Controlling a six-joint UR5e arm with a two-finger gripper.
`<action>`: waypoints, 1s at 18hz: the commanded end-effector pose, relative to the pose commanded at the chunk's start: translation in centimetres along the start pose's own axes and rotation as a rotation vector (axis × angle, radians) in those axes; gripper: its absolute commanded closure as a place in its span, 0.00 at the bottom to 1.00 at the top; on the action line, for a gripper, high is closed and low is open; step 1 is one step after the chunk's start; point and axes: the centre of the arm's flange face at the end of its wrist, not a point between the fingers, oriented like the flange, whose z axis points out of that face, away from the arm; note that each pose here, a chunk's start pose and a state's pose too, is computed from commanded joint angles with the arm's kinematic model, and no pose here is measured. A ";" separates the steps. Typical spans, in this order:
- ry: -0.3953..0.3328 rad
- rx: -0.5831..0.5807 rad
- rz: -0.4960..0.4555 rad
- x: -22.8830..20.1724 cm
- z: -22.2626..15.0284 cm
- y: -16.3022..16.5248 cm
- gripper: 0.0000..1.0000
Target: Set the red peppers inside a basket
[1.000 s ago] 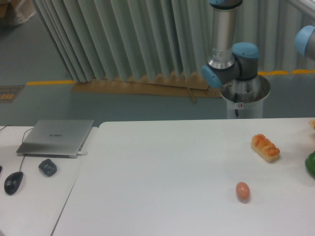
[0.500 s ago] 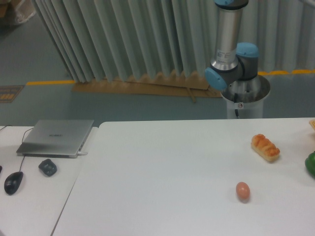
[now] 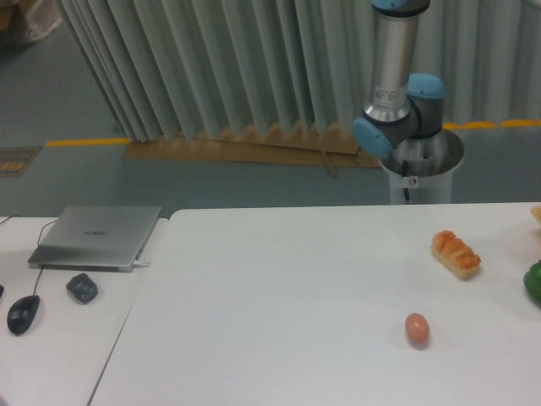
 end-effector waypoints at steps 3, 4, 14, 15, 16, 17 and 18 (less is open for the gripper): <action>-0.045 0.008 -0.091 -0.2 -1.6 -1.8 0.00; -0.049 0.002 -0.108 -0.5 -1.9 -2.9 0.00; -0.039 0.038 -0.366 -4.7 -1.0 -16.9 0.00; -0.037 0.037 -0.368 -4.9 -0.9 -18.0 0.00; -0.032 0.042 -0.373 -5.1 -0.6 -19.4 0.00; -0.029 0.043 -0.374 -5.2 -0.5 -20.5 0.00; -0.024 0.043 -0.378 -5.2 -0.2 -21.7 0.00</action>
